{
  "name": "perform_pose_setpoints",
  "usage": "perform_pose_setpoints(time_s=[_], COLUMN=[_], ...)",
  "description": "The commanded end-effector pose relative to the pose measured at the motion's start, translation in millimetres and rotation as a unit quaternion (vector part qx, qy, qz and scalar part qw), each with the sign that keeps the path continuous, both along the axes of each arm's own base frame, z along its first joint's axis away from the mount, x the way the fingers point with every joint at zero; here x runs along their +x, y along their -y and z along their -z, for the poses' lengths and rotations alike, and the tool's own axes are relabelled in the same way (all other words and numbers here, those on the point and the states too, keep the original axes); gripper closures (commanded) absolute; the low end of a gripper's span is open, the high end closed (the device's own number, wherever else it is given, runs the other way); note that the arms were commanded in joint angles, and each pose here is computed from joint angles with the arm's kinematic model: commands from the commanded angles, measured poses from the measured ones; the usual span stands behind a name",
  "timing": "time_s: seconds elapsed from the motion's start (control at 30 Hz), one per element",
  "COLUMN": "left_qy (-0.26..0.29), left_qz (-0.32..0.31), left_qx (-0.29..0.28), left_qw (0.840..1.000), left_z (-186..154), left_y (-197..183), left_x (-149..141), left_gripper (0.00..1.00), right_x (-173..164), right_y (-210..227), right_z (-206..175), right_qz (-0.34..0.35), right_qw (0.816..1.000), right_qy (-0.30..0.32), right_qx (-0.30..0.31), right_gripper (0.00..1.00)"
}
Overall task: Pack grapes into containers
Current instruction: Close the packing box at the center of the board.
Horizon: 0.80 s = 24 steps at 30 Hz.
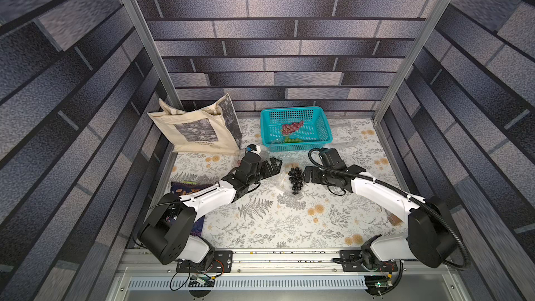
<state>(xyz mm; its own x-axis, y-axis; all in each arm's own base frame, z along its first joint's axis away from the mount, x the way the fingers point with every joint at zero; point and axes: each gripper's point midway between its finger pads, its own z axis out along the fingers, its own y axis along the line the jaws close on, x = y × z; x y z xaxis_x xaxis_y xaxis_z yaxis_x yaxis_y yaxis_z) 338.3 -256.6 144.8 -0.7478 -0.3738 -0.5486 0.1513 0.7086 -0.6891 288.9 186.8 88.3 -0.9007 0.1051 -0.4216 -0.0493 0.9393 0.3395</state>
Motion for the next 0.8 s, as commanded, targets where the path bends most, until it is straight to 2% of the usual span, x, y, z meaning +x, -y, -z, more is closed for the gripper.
perform_pose_setpoints(time_s=[0.0, 0.37, 0.77], left_qy=[0.027, 0.044, 0.062], left_qz=[0.009, 0.022, 0.034], left_qx=[0.006, 0.0, -0.002], left_qw=[1.0, 0.999, 0.997], left_z=[-15, -36, -54], left_y=[-1, 12, 17], left_x=[-2, 2, -10], left_gripper=[0.0, 0.0, 0.0], right_x=[-5, 9, 41], right_y=[-1, -32, -63], right_z=[-6, 1, -7], right_qz=[0.035, 0.014, 0.009], right_qw=[0.998, 0.995, 0.99], right_qy=[-0.007, -0.029, -0.023], right_qx=[0.043, 0.093, 0.139], right_gripper=[0.0, 0.0, 0.0])
